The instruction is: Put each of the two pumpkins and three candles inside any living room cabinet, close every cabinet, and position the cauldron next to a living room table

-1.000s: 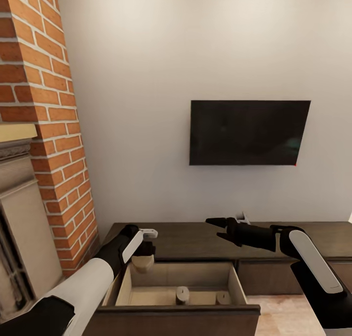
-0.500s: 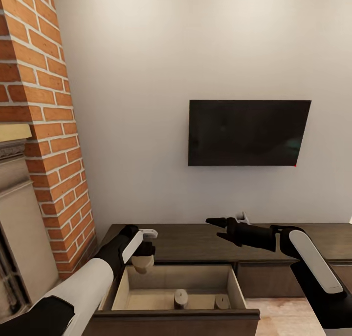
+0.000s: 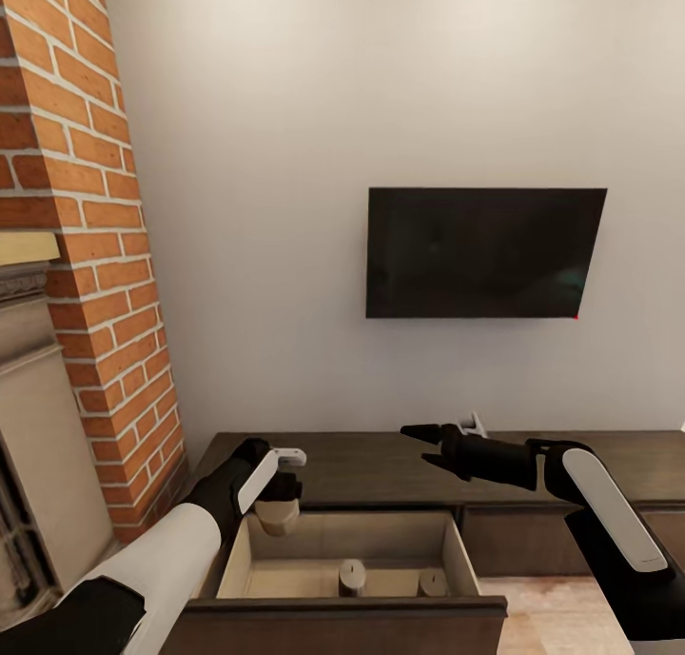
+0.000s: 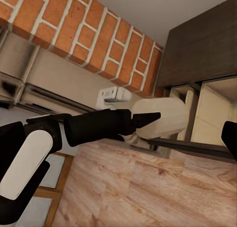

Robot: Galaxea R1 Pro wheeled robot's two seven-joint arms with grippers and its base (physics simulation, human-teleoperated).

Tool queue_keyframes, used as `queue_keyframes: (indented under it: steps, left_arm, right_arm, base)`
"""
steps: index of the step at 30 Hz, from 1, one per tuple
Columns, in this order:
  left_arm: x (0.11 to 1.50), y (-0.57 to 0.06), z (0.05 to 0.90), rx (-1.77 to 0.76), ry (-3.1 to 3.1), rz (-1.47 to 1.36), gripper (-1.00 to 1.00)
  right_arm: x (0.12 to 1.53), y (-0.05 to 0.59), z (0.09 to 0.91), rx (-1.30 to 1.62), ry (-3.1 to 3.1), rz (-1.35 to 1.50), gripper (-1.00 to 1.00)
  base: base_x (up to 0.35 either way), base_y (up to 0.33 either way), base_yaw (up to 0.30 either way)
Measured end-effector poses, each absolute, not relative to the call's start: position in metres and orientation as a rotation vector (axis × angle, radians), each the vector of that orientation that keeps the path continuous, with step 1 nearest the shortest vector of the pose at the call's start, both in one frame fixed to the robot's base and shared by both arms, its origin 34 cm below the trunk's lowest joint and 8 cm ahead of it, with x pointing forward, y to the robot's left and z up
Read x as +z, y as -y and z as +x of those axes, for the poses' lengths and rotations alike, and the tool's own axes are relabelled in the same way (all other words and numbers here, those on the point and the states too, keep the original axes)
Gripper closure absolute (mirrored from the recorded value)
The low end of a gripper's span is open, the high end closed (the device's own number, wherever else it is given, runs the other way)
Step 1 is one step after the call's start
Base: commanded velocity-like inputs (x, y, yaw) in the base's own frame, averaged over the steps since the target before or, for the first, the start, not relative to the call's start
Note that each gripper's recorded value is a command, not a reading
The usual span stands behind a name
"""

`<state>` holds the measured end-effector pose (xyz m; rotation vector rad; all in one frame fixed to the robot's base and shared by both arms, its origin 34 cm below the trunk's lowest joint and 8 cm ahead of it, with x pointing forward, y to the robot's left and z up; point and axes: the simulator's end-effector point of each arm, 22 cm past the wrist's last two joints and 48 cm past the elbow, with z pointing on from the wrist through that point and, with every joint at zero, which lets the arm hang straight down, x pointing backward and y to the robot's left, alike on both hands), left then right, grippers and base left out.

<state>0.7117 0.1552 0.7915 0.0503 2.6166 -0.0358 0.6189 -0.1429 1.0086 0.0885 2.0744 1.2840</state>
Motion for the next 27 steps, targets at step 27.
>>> queue_keyframes:
  steps: [27]
  left_arm:
    - [0.732,-0.159,0.698,-0.024,-2.663,0.055,1.00]
  right_arm:
    - [0.961,0.142,0.615,1.286,-2.072,0.087,-1.00]
  base:
    - [0.000,0.000,0.000]
